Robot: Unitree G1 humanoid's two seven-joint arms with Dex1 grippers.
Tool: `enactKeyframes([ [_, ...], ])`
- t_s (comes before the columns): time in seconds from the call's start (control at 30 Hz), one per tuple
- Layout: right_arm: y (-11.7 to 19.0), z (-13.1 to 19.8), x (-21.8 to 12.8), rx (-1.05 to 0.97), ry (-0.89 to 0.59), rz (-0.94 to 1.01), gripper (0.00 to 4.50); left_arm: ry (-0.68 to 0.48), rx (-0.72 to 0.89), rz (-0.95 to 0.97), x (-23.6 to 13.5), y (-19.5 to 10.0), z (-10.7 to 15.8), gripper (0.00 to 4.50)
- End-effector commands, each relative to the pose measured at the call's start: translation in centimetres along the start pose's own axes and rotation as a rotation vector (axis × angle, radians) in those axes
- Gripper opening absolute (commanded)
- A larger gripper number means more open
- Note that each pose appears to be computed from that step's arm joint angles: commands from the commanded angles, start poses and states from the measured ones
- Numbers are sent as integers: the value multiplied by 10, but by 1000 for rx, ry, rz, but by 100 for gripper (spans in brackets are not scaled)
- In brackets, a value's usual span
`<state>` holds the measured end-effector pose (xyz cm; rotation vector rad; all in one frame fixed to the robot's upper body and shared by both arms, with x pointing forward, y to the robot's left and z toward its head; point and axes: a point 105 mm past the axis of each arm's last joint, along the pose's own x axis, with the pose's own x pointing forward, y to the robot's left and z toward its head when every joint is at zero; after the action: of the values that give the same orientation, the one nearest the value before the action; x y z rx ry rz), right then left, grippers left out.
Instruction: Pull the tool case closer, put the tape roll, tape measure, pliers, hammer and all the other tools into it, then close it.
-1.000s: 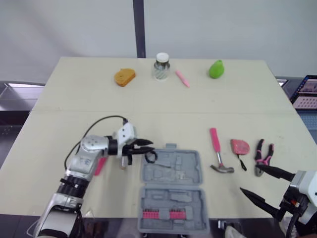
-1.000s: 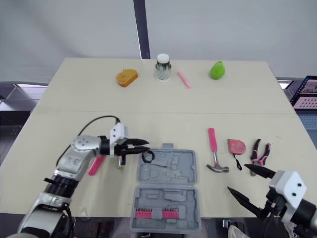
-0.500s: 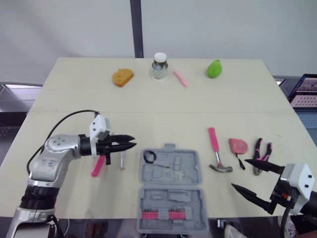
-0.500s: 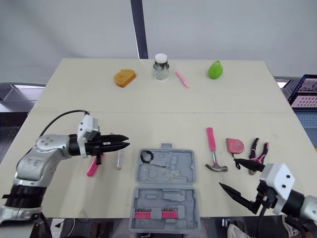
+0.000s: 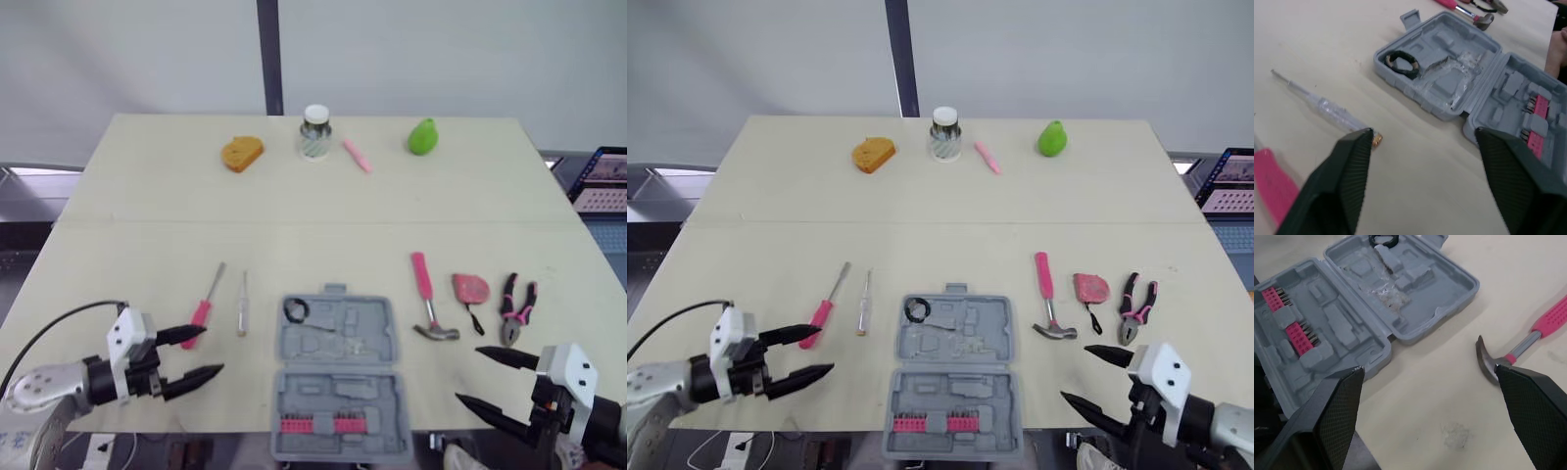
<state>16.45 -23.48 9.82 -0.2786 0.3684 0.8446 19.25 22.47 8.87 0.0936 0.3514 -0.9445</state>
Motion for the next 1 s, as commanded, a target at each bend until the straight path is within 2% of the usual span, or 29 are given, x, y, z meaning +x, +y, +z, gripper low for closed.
enactKeyframes([
  [0.03, 3, 0, 1, -6, -2, 18, 450, -21, 14, 37, -9, -12, -1, 442],
  [0.23, 3, -10, 1, 21, 14, 7, 450, 19, -16, 139, -24, -25, -28, 442],
  [0.5, 1, -22, -1, 36, 38, -2, 450, 26, -12, 181, -32, -35, -36, 442],
  [0.7, -2, -20, 1, 33, 33, -11, 450, -7, 14, 168, -25, -34, -30, 442],
  [0.93, -22, -13, -1, 26, 17, -109, 450, -112, 40, 36, 3, -42, -2, 442],
  [1.0, -27, -6, 1, 29, 0, -148, 450, -124, 99, -40, 11, -46, 11, 442],
])
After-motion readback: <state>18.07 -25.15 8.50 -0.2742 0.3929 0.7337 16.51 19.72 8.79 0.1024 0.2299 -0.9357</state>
